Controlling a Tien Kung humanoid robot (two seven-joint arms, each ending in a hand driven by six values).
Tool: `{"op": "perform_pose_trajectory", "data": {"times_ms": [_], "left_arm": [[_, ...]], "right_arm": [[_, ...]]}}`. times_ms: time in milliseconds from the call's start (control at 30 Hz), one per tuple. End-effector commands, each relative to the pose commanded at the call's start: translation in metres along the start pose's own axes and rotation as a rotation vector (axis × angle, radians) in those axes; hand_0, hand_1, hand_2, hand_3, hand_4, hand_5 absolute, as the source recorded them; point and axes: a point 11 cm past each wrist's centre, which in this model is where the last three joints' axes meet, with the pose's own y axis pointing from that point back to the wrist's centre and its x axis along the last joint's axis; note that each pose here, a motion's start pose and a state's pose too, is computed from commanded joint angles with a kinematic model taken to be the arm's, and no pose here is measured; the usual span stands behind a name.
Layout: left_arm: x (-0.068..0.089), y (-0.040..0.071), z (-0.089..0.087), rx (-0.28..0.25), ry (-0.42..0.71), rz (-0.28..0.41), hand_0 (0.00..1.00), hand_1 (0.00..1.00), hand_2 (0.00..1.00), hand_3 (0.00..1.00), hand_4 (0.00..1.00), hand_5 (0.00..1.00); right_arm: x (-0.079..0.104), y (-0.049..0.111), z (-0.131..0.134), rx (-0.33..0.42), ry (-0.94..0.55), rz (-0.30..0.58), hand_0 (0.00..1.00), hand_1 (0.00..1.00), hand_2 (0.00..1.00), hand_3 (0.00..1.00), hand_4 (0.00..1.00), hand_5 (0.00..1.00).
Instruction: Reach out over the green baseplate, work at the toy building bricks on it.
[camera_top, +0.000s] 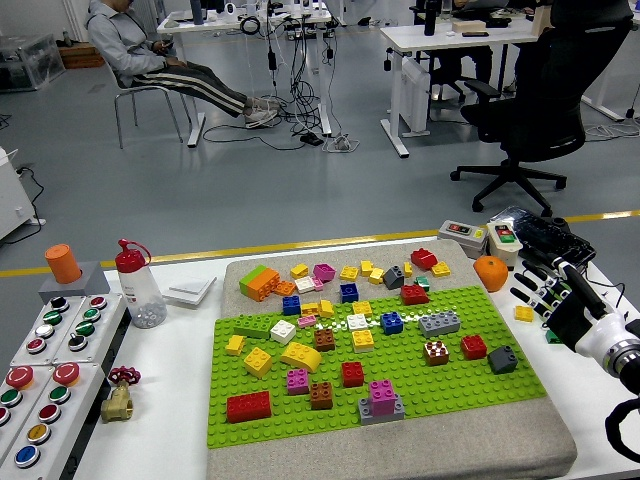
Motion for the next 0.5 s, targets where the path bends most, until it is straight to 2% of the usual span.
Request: {"op": "perform_pose_trajectory", "data": {"times_ms": [500], "left_arm": [[-0.0011,-0.0001,0.0000,-0.002,0.004,-0.002,0.664,0.634,0.653,0.487,0.363,0.998]], "right_arm": [[-0.0023,0.0015,0.0016,0.012,-0.031,-0.027,0.774,0.753,0.731,0.705,0.531,0.379]]}}
